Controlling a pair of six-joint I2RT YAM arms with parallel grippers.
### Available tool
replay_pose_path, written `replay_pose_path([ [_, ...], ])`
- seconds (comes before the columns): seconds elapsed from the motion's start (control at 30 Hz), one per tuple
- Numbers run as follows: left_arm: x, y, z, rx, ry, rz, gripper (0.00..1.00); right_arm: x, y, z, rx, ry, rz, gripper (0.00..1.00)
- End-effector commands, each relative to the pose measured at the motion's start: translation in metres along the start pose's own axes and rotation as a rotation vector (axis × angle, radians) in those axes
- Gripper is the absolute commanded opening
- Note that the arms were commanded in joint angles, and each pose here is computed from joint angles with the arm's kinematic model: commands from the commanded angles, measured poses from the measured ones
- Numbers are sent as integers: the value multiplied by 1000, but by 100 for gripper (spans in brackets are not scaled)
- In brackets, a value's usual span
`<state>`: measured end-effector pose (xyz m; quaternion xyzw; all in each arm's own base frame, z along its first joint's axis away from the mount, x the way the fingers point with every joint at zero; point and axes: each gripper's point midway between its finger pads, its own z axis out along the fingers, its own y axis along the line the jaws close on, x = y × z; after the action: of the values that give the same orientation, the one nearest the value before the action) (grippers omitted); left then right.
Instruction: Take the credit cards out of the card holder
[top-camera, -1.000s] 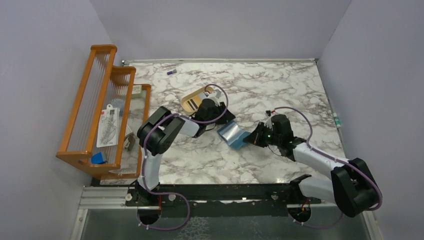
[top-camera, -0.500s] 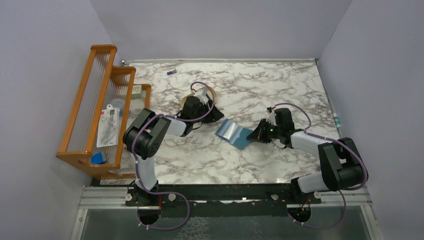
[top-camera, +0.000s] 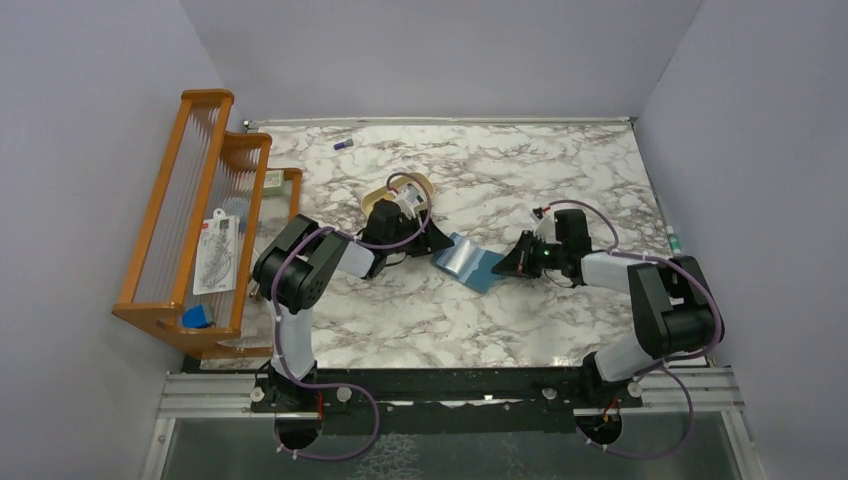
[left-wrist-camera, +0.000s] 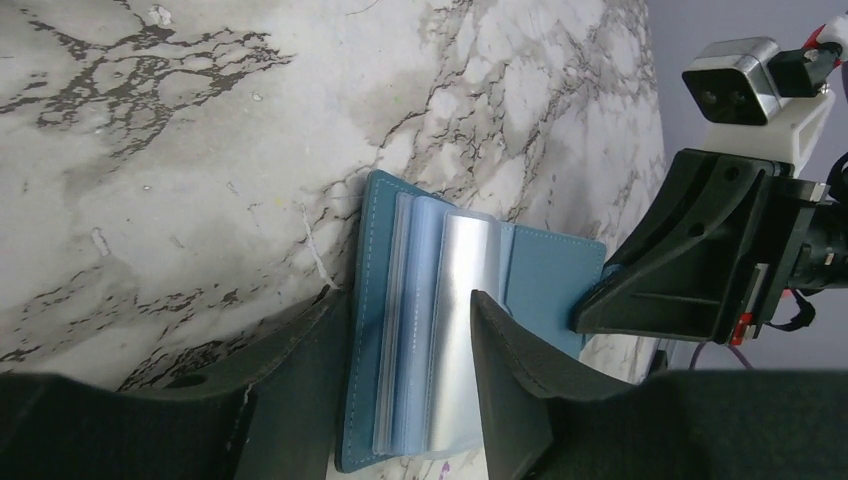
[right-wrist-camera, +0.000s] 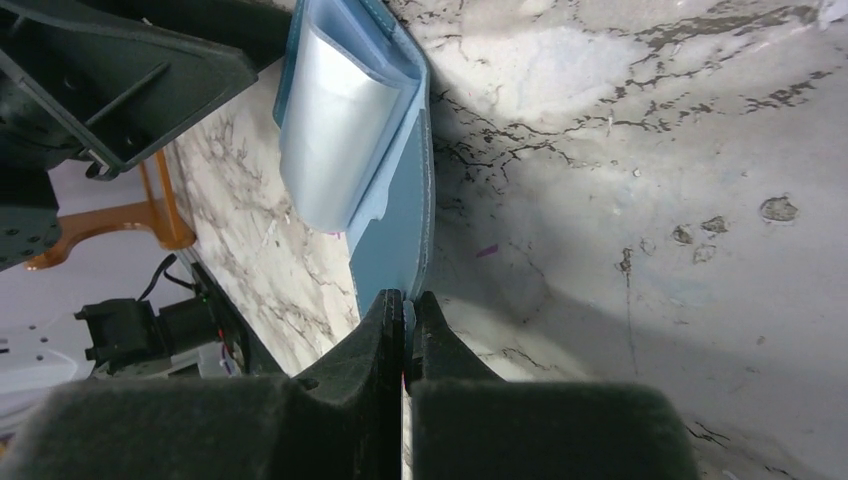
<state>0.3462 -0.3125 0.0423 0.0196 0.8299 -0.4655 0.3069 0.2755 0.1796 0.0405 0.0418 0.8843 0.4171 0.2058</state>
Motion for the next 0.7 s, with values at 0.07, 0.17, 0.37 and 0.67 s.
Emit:
replay_pose_path([
  [0.07,38,6,5,24,94,-91,47,-3,11,1,-77,4,-39,1],
  [0.17,36,5,3,24,87,-86,44,-4,11,0,-79,1,-44,1],
  [0.37,35,1,1,36,87,-83,13,-3,11,2,-92,4,-41,1],
  [0.67,39,-7,-2,89,92,-102,0,-1,9,2,-87,4,-45,1],
])
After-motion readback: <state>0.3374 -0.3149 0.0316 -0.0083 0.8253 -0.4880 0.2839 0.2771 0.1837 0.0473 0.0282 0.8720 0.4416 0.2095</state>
